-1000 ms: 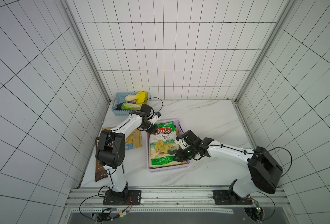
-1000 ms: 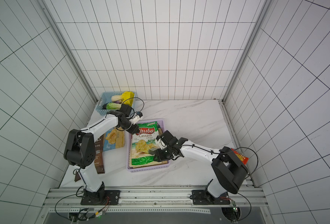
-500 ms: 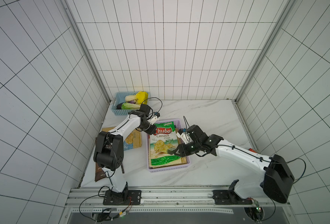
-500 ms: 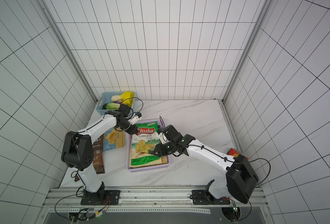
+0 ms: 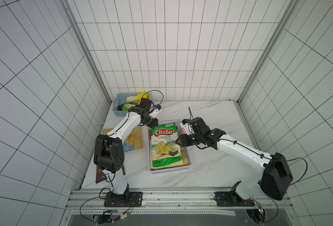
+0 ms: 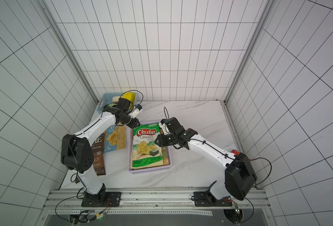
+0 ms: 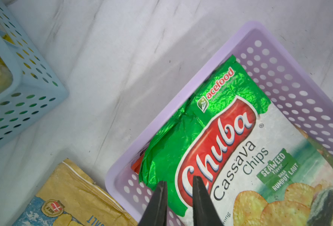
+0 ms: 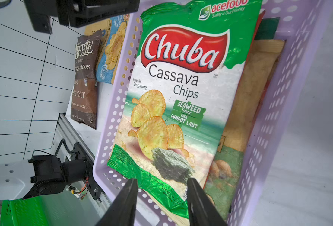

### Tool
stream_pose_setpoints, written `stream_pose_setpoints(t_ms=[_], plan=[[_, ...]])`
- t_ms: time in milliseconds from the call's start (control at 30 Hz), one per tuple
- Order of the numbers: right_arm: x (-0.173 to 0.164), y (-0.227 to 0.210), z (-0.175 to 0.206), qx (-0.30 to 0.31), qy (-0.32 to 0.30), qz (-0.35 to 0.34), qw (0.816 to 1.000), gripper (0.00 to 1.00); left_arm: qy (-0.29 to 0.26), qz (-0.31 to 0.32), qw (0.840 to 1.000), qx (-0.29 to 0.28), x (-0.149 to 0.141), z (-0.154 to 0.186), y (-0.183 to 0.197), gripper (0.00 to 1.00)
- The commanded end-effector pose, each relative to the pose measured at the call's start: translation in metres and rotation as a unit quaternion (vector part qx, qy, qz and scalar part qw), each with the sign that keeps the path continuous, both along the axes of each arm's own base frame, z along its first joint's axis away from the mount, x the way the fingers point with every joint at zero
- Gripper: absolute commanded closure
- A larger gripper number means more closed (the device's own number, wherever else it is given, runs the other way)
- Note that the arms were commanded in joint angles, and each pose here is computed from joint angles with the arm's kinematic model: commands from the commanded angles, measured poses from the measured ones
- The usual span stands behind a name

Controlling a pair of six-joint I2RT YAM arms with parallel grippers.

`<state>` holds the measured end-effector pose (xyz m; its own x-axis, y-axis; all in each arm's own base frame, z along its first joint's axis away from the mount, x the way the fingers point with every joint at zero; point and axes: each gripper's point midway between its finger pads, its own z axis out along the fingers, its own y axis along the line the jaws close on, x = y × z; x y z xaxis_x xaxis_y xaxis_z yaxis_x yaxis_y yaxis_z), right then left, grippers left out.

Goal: Put the potato chips into the basket
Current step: Adjust the potato chip in the basket.

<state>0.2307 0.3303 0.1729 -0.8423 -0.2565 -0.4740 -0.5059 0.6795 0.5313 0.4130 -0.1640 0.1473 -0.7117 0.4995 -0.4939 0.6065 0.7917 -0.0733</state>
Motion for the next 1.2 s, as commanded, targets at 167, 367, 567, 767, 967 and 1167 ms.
stream_pose_setpoints(t_ms=[167,367,567,767,967,1167], plan=[[0.000,-0.011,0.001,0.007,-0.003,-0.013,1.000,0.55,0.003,-0.011,1.000,0.026,0.007,-0.025,-0.013,0.78],[-0.005,-0.020,0.000,0.011,-0.001,-0.018,1.000,0.55,0.014,-0.017,0.999,0.044,0.002,-0.043,-0.013,0.78],[-0.009,-0.022,0.001,0.016,0.001,-0.017,1.000,0.55,0.029,-0.029,0.997,0.063,-0.006,-0.061,-0.013,0.79],[-0.010,-0.024,0.001,0.016,0.001,-0.018,1.000,0.55,0.038,-0.043,0.996,0.073,-0.016,-0.070,-0.017,0.79],[-0.009,-0.024,0.000,0.015,0.002,-0.019,1.000,0.55,0.051,-0.054,0.994,0.079,-0.031,-0.078,-0.019,0.80],[-0.008,-0.024,-0.001,0.013,0.003,-0.018,1.000,0.54,0.058,-0.056,0.994,0.077,-0.042,-0.079,-0.017,0.80]])
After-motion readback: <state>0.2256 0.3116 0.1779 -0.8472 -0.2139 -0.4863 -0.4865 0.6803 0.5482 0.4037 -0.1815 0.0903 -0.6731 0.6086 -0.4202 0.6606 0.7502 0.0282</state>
